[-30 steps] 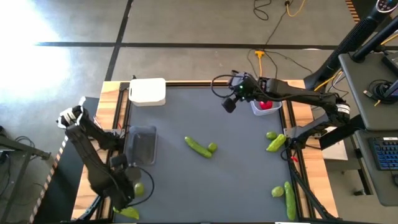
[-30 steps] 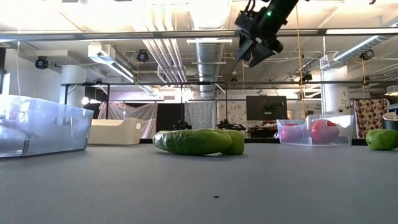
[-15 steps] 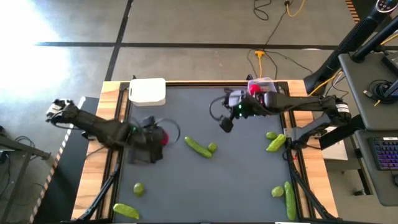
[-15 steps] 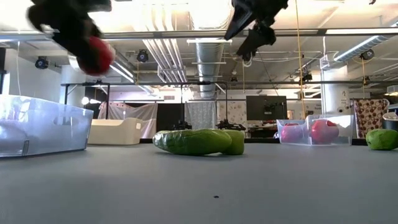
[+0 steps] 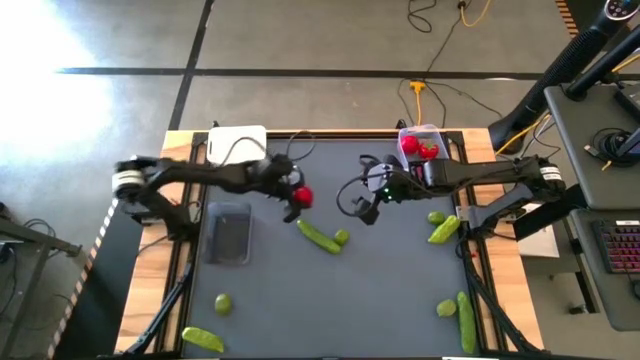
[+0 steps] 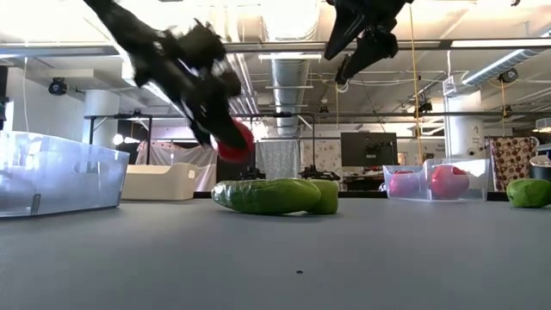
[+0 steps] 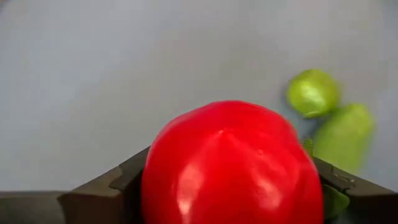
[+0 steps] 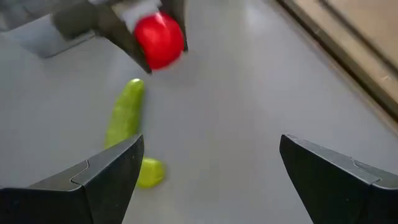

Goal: Sort produce into baskets
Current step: Put the red tomato into the transparent bin

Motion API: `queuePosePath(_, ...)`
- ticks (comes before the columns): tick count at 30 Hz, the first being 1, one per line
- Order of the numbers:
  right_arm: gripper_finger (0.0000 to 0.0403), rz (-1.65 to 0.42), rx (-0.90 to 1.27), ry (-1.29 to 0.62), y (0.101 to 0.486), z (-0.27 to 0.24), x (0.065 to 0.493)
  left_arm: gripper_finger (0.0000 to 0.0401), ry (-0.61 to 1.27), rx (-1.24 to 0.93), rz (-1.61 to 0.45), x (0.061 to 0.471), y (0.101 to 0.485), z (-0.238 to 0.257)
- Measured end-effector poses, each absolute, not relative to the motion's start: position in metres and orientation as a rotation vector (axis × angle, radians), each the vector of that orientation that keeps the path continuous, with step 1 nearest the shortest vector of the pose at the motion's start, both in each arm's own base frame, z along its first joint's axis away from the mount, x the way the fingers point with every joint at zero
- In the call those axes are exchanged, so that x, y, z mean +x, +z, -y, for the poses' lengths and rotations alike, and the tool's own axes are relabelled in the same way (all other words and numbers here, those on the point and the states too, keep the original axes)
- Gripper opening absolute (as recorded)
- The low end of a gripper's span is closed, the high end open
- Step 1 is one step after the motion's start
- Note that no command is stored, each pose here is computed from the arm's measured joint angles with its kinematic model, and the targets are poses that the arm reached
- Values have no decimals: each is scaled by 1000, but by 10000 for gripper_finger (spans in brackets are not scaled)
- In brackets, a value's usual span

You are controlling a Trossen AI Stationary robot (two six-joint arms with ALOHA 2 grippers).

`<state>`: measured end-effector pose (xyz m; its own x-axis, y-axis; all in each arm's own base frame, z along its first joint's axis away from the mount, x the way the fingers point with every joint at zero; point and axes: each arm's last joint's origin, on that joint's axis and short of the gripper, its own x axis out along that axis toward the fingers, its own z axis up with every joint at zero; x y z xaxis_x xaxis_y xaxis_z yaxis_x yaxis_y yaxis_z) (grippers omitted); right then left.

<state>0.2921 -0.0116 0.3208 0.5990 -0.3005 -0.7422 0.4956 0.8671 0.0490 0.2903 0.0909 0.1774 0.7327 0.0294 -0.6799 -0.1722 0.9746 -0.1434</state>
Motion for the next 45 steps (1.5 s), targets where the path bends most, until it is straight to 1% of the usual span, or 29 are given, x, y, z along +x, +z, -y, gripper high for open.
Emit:
queuePosePath(4,368,-814,246,-470,320,14,292,259,43,-314,-786,312,156,-112)
queuePosePath(9,368,-820,233,-468,318,16,292,274,54,-367,-853,328,131,-121)
queuePosePath(16,368,-748,177,-428,317,16,299,283,47,-422,-907,337,125,-125)
queuePosePath(20,368,-711,151,-411,312,17,302,302,27,-429,-927,336,129,-124)
queuePosePath(26,368,-676,106,-373,293,16,306,332,-18,-452,-947,340,152,-127)
queuePosePath(31,368,-594,127,-333,273,15,309,332,-26,-449,-995,329,185,-122)
queuePosePath(35,368,-605,133,-286,256,14,321,324,18,-406,-999,306,213,-112)
queuePosePath(39,368,-665,103,-246,241,14,347,320,115,-357,-941,279,237,-100)
queuePosePath(42,368,-686,51,-241,235,19,370,320,148,-387,-889,261,247,-91)
queuePosePath(45,368,-702,85,-268,230,33,391,320,189,-424,-836,243,253,-82)
